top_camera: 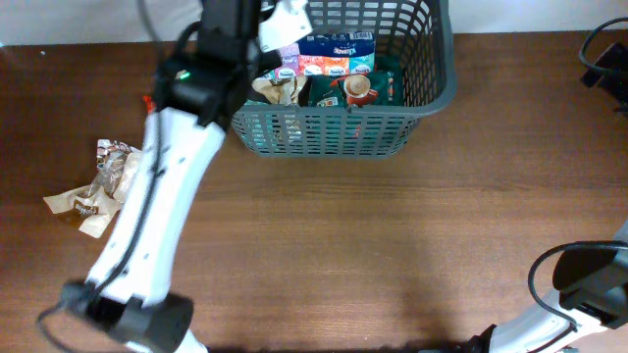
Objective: Pack container
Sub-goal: 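Lower the blue box into the basket and release it, then move the left gripper to the orange snack bar pack and grasp it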
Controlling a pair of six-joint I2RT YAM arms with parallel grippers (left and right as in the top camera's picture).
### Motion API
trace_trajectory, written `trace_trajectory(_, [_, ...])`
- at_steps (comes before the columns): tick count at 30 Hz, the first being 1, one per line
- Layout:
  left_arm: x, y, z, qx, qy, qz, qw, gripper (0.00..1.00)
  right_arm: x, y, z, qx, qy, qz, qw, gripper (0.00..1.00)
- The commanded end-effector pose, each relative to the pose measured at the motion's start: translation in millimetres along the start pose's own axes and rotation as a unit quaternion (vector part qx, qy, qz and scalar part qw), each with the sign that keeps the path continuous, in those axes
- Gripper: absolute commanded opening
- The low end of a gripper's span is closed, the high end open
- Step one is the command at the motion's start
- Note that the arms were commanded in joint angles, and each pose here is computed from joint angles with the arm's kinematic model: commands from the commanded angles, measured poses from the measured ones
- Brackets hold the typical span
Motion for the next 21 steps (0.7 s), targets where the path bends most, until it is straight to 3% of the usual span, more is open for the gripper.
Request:
trace_trajectory(1, [-35, -35, 21, 0.017, -0.067, 0.032, 0.997, 0.87, 0, -5, 1, 0.003, 0.002, -0.005, 1.0, 0.99])
trace_trajectory(7, [-119, -65, 44, 0.042, -0.229, 0.11, 0.966, 0.78, 0, -5, 1, 0.003, 0.002, -0.005, 1.0, 0.99])
trace_trajectory(10, [-167, -65, 18, -0.028, -0.336, 0.166, 0.927, 0.67, 0, -5, 1, 0.003, 0.002, -0.005, 1.0, 0.99])
trace_trajectory(13, [-204, -48, -22, -0.117, -0.443, 0.21, 0.863, 0.61, 0, -5, 1, 0.003, 0.002, -0.005, 1.0, 0.99])
trace_trajectory(16, [-233, -20, -63, -0.182, -0.482, 0.256, 0.818, 0.65, 0, -5, 1, 0.003, 0.002, -0.005, 1.0, 0.99])
trace_trajectory(18, [-248, 0, -89, -0.211, -0.486, 0.281, 0.8, 0.71, 0, -5, 1, 0.003, 0.002, -0.005, 1.0, 0.99])
trace_trajectory(21, [-263, 37, -129, -0.247, -0.481, 0.309, 0.783, 0.73, 0, -5, 1, 0.003, 0.002, -0.005, 1.0, 0.99])
Point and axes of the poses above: each gripper's point midway between its finger pads, its own y axis out along the fingers, its own z axis along the line the jaws close on, x = y × z, the point moved 4 cm from there along -y, back along the fingers, and after that the axes turned 5 degrees about y, right-handed, at the moved point
